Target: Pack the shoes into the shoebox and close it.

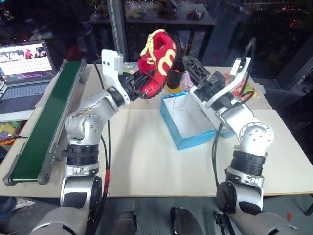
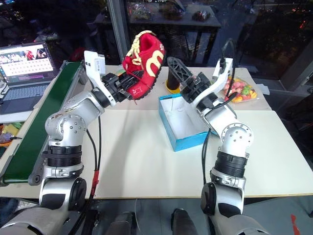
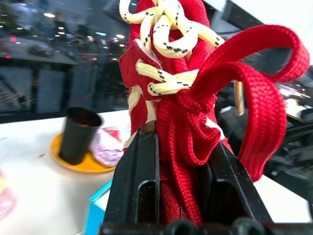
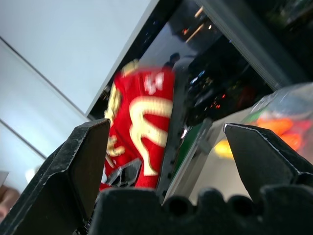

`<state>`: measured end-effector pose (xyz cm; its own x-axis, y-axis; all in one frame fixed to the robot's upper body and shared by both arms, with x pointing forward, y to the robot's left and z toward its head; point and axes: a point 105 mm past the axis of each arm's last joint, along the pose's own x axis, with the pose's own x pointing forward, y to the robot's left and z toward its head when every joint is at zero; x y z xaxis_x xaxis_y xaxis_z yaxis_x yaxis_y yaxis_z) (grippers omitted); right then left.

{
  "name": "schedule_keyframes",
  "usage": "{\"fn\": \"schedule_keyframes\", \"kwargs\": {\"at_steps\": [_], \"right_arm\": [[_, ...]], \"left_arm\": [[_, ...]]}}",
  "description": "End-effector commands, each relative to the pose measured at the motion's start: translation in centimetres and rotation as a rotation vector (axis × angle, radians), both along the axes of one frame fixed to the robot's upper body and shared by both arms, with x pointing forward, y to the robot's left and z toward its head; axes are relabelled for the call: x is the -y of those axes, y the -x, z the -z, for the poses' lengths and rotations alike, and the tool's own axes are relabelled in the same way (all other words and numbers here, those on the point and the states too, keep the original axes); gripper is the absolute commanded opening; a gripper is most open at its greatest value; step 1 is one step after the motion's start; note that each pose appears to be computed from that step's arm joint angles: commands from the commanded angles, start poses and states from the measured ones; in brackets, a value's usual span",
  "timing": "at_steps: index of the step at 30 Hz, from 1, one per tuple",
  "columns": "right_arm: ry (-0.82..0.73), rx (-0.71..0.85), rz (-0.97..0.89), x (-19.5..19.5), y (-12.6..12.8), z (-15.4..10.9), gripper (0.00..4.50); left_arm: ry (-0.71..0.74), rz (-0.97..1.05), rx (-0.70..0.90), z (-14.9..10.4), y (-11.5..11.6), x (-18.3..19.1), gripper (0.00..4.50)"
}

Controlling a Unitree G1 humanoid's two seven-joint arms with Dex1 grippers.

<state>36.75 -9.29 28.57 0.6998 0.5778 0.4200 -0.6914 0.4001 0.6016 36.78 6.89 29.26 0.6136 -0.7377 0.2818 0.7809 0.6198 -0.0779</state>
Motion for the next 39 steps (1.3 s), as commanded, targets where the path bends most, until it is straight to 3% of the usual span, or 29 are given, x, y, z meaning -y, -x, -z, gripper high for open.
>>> {"fn": "schedule_keyframes", "kwargs": {"at_steps": [1,6,9,15,19,20,25,30,35,39], "right_arm": [[-0.038,0.066,-0.023,-0.3,0.7,-1.7,4.50],[-0.040,0.070,-0.023,-0.6,0.4,-2.0,4.50],[-0.049,0.072,-0.014,-0.5,0.2,-2.1,3.74],[-0.048,0.085,-0.002,-0.4,0.2,-2.3,1.69],[-0.039,0.068,0.052,0.0,-0.6,-2.4,0.58],[-0.033,0.069,0.069,0.2,-0.8,-2.4,0.47],[0.062,0.081,0.184,1.7,-2.1,-2.3,0.43],[0.267,0.162,0.302,5.0,-3.5,-3.9,0.42],[0.570,0.170,0.331,6.4,-4.7,-2.2,0.42],[0.798,0.119,0.331,7.8,-5.6,0.9,0.42]], "left_arm": [[0.014,0.045,0.076,-2.3,1.4,1.1,0.82],[0.035,0.071,0.068,-2.4,1.8,2.1,0.82],[0.037,0.078,0.065,-2.4,1.9,2.2,0.76],[0.008,0.032,0.066,-2.1,1.3,1.9,0.76],[-0.006,0.002,0.080,-2.3,1.0,1.6,0.76],[0.010,0.005,0.082,-2.5,1.1,1.3,1.09],[-0.005,-0.060,0.100,-2.9,0.5,-0.5,2.79],[-0.153,-0.184,0.126,-1.8,-0.6,-4.4,4.49],[-0.232,-0.217,0.126,-0.5,-0.7,-5.7,4.49],[-0.258,-0.216,0.109,0.7,-0.4,-5.7,4.49]]}}
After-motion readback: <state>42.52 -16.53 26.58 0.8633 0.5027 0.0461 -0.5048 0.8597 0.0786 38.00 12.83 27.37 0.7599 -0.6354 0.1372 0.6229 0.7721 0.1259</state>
